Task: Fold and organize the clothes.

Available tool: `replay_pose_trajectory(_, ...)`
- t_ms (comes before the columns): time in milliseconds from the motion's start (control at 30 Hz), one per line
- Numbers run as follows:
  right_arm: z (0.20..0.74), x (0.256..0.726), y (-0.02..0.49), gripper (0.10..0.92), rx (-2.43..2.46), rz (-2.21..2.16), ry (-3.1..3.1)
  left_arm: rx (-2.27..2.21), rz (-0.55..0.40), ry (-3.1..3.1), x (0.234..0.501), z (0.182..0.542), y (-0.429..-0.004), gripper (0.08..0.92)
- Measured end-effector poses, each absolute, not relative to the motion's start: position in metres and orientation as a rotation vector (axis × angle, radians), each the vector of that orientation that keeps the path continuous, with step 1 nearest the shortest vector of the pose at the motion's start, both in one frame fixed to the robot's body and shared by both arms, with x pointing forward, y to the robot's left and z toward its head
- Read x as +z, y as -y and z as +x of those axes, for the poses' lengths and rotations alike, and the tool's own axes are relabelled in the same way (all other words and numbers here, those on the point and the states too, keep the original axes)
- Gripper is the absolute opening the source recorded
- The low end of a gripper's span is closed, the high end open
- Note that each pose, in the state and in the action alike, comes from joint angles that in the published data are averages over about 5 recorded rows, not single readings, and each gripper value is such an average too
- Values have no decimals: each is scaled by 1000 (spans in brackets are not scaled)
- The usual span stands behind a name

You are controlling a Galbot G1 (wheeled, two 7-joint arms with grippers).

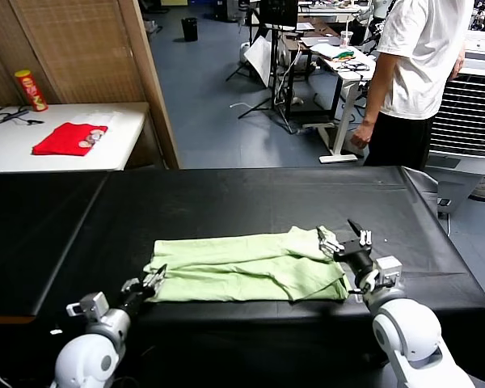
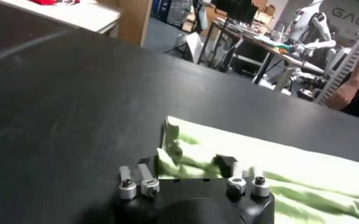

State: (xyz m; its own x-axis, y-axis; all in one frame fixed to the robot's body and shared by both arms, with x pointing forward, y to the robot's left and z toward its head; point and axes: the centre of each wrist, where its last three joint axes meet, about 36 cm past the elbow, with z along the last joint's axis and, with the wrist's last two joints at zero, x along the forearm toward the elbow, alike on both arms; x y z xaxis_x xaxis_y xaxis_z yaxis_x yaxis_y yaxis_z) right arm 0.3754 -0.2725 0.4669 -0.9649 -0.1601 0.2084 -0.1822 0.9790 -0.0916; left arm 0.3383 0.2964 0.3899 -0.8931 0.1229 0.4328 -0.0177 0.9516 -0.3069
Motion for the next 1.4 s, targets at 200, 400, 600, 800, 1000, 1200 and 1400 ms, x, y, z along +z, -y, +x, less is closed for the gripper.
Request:
replay_pose_trajectory(200,373,468,270,798,154,261,2930,373,-60,2666,389,342,-292,154)
replay_pose_trajectory(400,371,471,272,798,155,247,2940,106,10,2750,393,342,-307,159)
replay_pose_trajectory(600,370,469,271,798,149,240,2937,-195,85,2781,413,339,-359,158)
replay_pose_trajectory(800,366,466,269,798,154,226,2931,-382,122,2782,445,337,-383,158)
replay_pose_trajectory(1000,359,465,270,798,165,195,2929,-249,10,2808,458,331,-333,158)
replay_pose_trajectory(1200,352,462,270,798,178,174,2919,82,-163,2761,453,325,-254,158)
replay_pose_trajectory(1400,351,453,266,798,170,168,2898,376,-316,2692,451,331,-193,158)
